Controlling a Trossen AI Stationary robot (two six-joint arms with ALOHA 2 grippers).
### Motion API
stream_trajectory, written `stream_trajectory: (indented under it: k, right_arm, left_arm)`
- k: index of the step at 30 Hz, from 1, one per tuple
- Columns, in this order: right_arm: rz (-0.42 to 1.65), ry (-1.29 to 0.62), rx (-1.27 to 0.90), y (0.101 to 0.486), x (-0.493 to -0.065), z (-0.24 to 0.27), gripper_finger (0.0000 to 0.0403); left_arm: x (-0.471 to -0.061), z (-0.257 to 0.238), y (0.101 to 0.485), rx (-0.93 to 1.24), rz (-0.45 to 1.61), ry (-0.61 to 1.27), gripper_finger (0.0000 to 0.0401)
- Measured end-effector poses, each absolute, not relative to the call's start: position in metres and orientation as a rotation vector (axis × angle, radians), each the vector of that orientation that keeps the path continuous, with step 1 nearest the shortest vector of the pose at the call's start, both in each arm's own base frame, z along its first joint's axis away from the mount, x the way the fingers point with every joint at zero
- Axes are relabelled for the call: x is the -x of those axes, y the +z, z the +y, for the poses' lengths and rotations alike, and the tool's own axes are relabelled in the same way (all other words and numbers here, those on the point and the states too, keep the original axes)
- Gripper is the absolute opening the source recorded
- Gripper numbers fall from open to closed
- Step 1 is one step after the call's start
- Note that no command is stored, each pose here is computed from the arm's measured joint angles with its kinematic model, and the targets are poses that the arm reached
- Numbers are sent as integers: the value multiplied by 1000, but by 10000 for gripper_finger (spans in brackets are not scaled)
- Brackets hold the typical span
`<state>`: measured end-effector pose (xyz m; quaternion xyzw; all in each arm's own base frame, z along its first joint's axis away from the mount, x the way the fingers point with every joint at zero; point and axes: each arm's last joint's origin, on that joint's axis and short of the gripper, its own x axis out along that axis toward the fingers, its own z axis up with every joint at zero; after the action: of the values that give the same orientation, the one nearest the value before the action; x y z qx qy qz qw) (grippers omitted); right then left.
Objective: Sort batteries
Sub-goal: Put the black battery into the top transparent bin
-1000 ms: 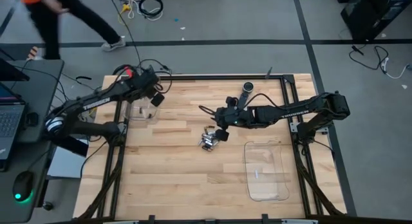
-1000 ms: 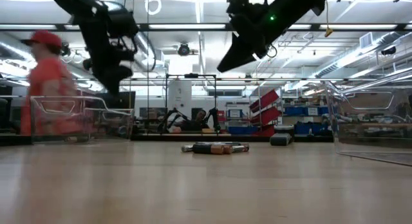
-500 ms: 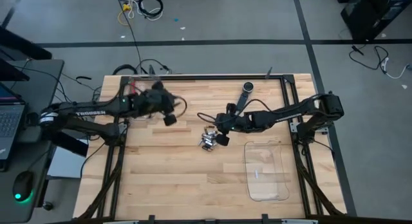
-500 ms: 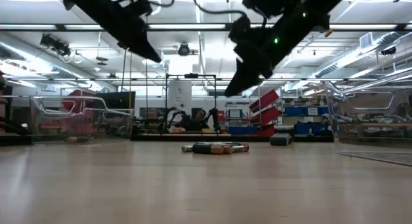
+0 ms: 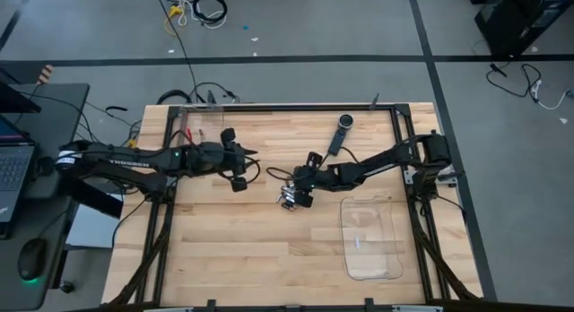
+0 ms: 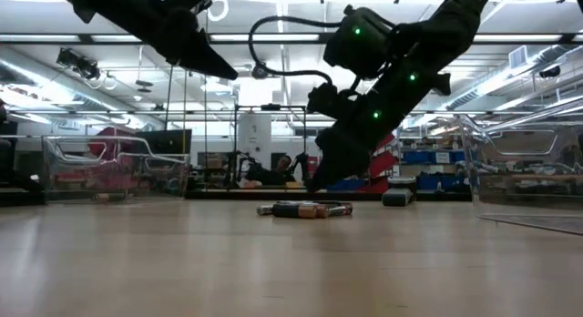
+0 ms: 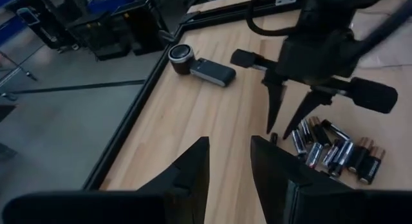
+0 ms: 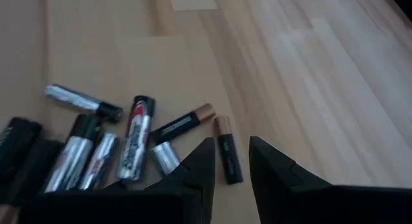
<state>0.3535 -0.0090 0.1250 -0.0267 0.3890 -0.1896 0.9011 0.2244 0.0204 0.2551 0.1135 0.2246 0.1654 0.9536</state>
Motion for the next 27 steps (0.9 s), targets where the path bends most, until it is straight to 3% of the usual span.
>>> stream_trajectory:
  k: [14, 27]
  right_arm:
    - [833, -404, 17, 114, -355, -18, 110]
    - [869, -368, -31, 111, -353, -27, 112]
  left_arm:
    - [-224, 20, 247, -219, 422, 337, 113]
    - [-224, 20, 248, -220, 409, 335, 113]
